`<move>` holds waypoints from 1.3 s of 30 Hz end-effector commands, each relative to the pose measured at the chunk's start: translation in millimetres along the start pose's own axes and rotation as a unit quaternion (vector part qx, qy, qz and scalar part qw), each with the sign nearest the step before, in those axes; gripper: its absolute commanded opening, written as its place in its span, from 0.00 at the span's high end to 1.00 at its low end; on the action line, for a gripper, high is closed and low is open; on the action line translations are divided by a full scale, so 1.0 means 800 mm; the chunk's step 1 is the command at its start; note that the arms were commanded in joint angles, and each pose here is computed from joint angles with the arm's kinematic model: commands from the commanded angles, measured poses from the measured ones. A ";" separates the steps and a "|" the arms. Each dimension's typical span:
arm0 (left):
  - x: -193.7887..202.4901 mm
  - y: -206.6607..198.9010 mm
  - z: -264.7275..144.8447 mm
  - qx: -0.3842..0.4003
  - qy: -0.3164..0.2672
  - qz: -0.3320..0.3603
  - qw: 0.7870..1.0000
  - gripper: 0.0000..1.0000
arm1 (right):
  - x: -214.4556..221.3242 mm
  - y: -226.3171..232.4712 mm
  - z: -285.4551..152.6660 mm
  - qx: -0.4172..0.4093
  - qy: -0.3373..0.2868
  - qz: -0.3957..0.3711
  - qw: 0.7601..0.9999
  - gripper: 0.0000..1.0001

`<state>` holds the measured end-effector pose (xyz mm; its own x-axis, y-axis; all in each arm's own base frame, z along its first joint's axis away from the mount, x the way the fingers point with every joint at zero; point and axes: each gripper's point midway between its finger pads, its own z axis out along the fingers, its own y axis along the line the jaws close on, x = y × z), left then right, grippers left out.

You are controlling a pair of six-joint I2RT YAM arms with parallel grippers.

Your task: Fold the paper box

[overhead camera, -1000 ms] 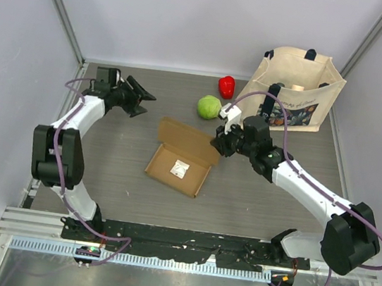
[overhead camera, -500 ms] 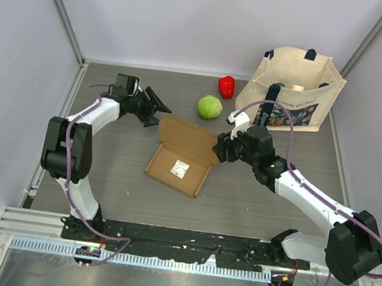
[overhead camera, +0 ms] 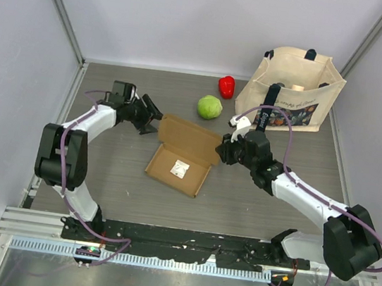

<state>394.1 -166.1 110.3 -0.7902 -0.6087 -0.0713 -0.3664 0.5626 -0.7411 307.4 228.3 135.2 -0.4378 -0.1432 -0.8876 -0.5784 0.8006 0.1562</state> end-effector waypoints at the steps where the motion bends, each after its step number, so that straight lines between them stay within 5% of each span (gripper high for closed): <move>1: -0.014 -0.006 -0.040 -0.015 -0.063 0.055 0.996 0.34 | -0.025 0.007 0.004 -0.012 -0.042 0.007 0.999 0.78; 5: -0.031 0.015 -0.075 -0.042 -0.122 0.063 0.990 0.22 | -0.028 0.003 0.001 -0.005 -0.044 -0.008 0.999 0.99; 8: -0.034 0.018 -0.101 -0.060 -0.158 0.090 0.982 0.11 | -0.031 0.002 0.002 -0.006 -0.036 -0.030 0.999 0.99; 11: -0.023 0.014 -0.109 -0.073 -0.154 0.155 0.973 0.11 | -0.028 -0.013 0.015 0.010 -0.005 -0.081 0.997 0.99; 16: 0.017 0.003 -0.090 -0.114 -0.153 0.324 0.927 0.09 | -0.043 -0.019 0.022 -0.010 0.054 -0.162 0.985 0.99; 21: 0.033 -0.012 -0.090 -0.052 -0.150 0.396 0.905 0.11 | -0.038 -0.031 0.023 -0.043 0.048 -0.165 0.984 0.99; 25: 0.043 -0.020 -0.090 -0.055 -0.089 0.446 0.889 0.13 | -0.032 -0.037 0.023 -0.069 0.045 -0.153 0.985 0.99; 29: 0.036 -0.019 -0.078 -0.075 -0.048 0.483 0.871 0.24 | -0.044 -0.030 0.023 -0.080 0.016 -0.145 0.986 0.99; 39: 0.053 -0.034 -0.058 -0.015 -0.022 0.487 0.873 0.39 | -0.046 -0.034 0.024 -0.069 0.007 -0.139 0.988 0.99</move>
<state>344.3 -173.4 149.6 -0.7430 0.1259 -0.6574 0.4017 0.8694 -0.2876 348.2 217.3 143.3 -0.3122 -0.3767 -0.8721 -0.7573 0.6530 -0.0110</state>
